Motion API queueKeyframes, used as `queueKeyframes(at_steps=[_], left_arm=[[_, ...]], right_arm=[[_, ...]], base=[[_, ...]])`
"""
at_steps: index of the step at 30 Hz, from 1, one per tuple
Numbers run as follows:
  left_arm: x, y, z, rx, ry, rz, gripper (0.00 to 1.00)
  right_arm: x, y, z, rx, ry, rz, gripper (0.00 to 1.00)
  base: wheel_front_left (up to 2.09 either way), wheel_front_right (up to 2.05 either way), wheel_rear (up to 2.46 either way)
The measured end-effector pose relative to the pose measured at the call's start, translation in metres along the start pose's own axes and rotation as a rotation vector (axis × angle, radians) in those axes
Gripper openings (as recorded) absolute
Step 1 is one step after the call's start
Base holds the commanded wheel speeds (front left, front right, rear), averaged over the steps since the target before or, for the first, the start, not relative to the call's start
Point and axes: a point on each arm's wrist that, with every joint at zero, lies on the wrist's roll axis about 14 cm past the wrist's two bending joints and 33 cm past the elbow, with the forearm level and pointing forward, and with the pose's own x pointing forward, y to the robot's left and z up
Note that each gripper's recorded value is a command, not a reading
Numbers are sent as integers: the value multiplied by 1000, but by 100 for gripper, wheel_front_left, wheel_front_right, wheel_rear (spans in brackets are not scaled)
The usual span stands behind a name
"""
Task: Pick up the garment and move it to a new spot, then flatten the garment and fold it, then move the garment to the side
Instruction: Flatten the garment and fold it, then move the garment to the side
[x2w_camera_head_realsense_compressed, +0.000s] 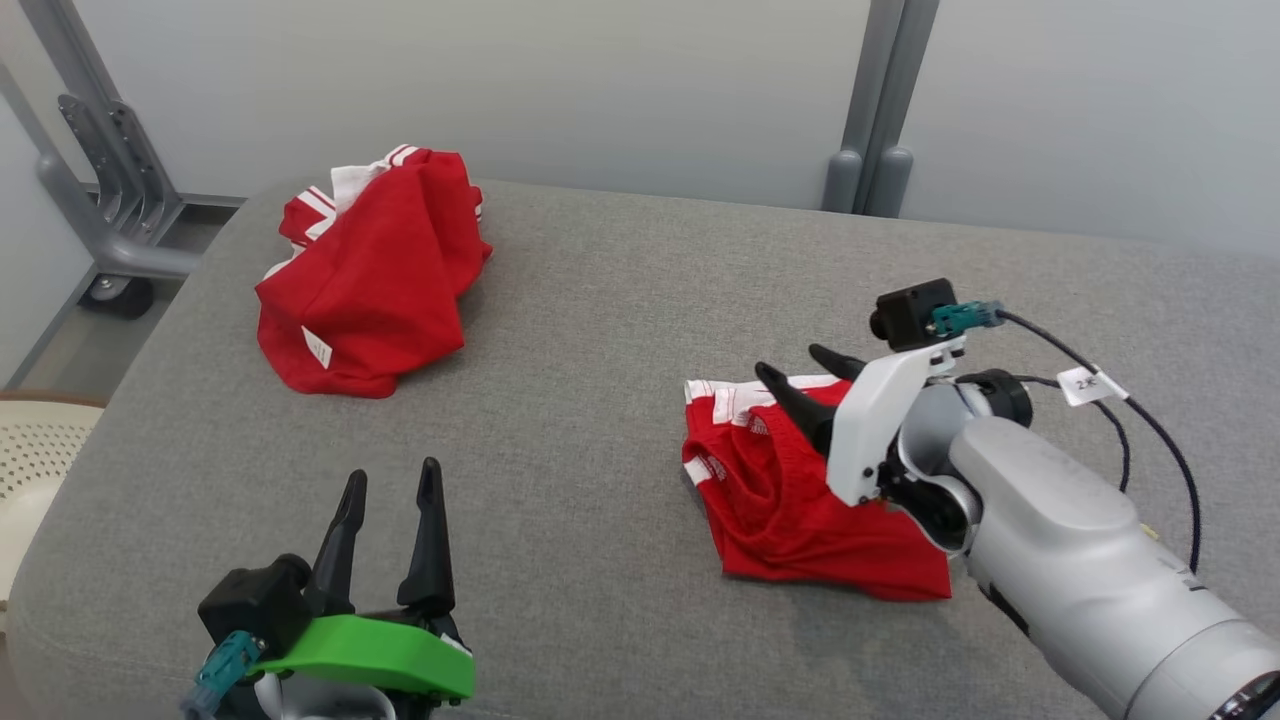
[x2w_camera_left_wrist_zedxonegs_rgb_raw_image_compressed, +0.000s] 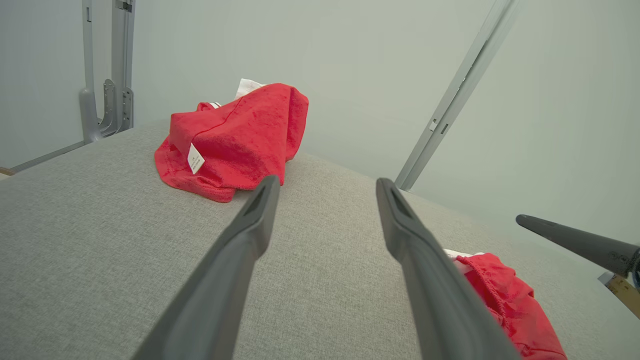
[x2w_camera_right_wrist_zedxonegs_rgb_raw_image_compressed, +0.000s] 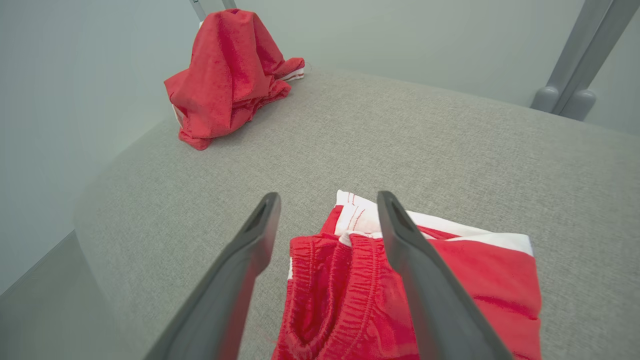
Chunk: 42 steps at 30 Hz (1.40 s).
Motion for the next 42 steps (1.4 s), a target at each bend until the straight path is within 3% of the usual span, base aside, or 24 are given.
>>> queueKeyframes(at_steps=[6, 10, 15, 25, 38, 40, 41, 42], left_arm=[[3, -10, -4, -5, 11, -30, 100], [4, -16, -8, -8, 25, -49, 100], [7, -20, -16, 0, 47, -60, 100], [10, -11, -32, 30, 99, -29, 100], [10, 14, -25, 62, 80, 52, 100], [10, 17, -25, 63, 80, 59, 100], [10, 17, -24, 64, 80, 62, 100], [10, 19, -24, 65, 79, 66, 100]], right_arm=[[-29, -65, 6, 1, -43, -152, 100], [-48, -96, -22, 71, -6, -239, 100], [-53, -102, -57, 192, 33, -269, 100], [-41, -112, -88, 353, 75, -287, 100], [-15, -94, -112, 391, 180, -224, 100], [-12, -90, -113, 396, 181, -213, 46], [-11, -90, -113, 396, 183, -212, 46], [-11, -90, -113, 395, 185, -210, 39]], base=[[0, 0, 0], [0, 0, 0], [0, 0, 0], [0, 0, 0], [0, 0, 0], [0, 0, 0], [0, 0, 0], [0, 0, 0]])
